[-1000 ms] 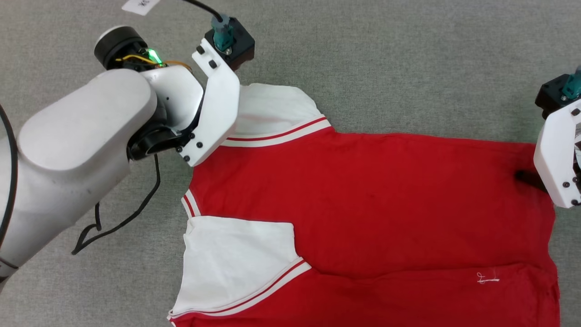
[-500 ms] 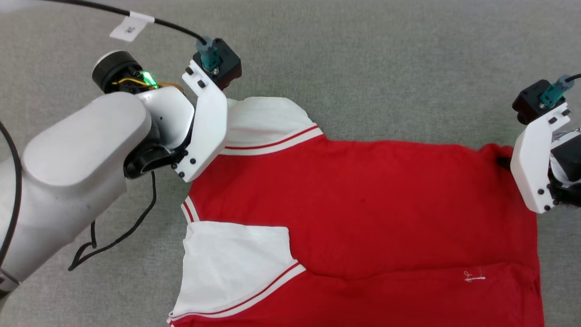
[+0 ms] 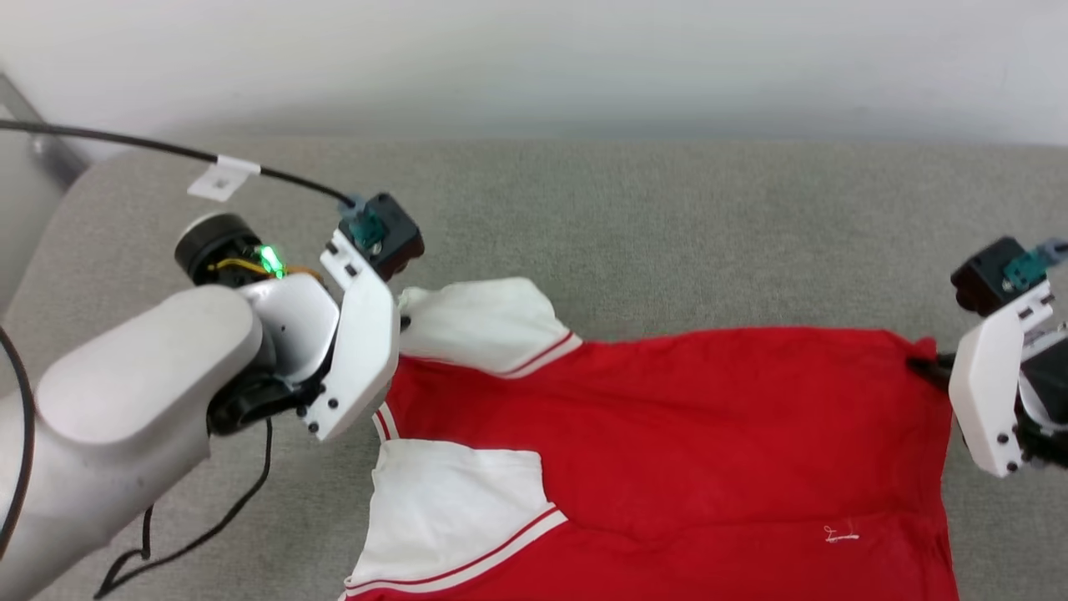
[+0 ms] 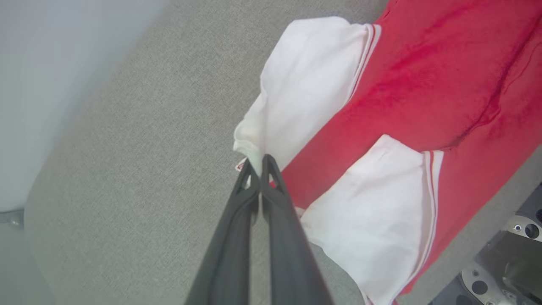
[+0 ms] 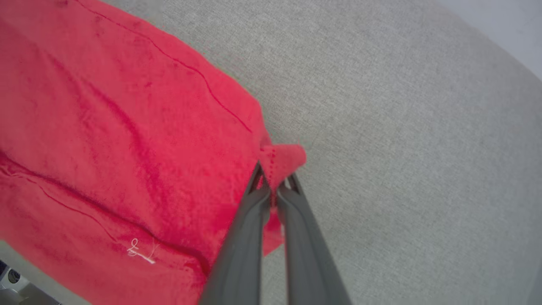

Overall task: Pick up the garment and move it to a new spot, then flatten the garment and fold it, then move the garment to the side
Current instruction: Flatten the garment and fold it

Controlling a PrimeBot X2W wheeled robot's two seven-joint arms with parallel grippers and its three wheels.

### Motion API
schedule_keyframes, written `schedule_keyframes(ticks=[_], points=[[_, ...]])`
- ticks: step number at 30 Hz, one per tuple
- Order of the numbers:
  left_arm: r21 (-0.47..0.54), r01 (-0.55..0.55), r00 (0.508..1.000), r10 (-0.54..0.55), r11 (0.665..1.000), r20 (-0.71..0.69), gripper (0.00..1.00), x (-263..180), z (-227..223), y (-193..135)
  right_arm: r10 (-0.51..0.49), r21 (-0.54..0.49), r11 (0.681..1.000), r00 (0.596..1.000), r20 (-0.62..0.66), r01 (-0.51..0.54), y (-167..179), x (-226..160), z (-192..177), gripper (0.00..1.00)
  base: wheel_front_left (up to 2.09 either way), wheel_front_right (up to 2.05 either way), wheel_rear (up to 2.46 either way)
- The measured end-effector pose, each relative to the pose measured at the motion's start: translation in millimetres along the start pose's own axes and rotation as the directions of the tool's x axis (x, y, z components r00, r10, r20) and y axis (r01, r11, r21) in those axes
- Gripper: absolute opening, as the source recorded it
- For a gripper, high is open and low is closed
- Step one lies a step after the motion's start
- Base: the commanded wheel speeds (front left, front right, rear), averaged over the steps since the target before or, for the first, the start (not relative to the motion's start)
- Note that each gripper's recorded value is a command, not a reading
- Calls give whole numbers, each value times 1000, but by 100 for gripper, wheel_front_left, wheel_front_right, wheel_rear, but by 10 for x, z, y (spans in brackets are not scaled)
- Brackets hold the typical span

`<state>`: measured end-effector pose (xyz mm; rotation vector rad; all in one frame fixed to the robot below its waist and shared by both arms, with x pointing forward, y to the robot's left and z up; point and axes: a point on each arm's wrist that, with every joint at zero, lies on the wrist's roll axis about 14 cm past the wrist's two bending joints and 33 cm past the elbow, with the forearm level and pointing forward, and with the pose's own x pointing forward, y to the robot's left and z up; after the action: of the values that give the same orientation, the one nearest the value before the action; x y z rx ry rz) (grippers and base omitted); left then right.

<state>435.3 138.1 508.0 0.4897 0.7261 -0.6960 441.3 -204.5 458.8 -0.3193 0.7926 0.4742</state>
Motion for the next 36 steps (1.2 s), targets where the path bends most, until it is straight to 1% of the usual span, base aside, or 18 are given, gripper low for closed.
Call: schedule_keyframes(ticks=[6,12,16,23,27,28,29,33,34,36], points=[[-26,13,1000,-14,1000,-16,0,-222,-289,-239,20,2,1000,1000,21,-20,146,-171,-152,0,0,0,0],[-89,36,999,-40,995,-36,0,-332,-664,-518,48,24,999,999,18,-48,296,-283,-396,0,0,0,0],[-149,74,995,-82,986,-49,0,-305,-913,-765,72,46,996,997,-11,-71,392,-307,-618,0,0,0,0],[-273,133,982,-164,953,-94,0,-159,-1343,-1149,109,124,987,990,-87,-98,524,-244,-1046,0,0,0,0],[-307,134,979,-174,942,-105,0,-82,-1459,-1223,124,158,982,984,-124,-104,590,-181,-1232,0,0,0,0],[-312,128,981,-166,941,-99,47,-62,-1464,-1220,121,159,982,985,-123,-101,585,-168,-1241,24,0,0,0],[-311,124,984,-158,942,-87,100,-46,-1453,-1214,118,160,982,986,-117,-98,584,-161,-1239,100,0,0,0],[-311,97,995,-93,946,27,100,-66,-1242,-1111,103,152,983,994,-26,-98,595,-197,-1075,100,0,0,0],[-297,76,996,-60,952,63,100,-101,-1173,-1052,97,159,982,995,13,-98,584,-229,-1004,100,0,0,0],[-263,-4,990,40,965,133,100,-197,-1056,-867,83,152,984,994,74,-94,560,-314,-903,100,0,0,0]])
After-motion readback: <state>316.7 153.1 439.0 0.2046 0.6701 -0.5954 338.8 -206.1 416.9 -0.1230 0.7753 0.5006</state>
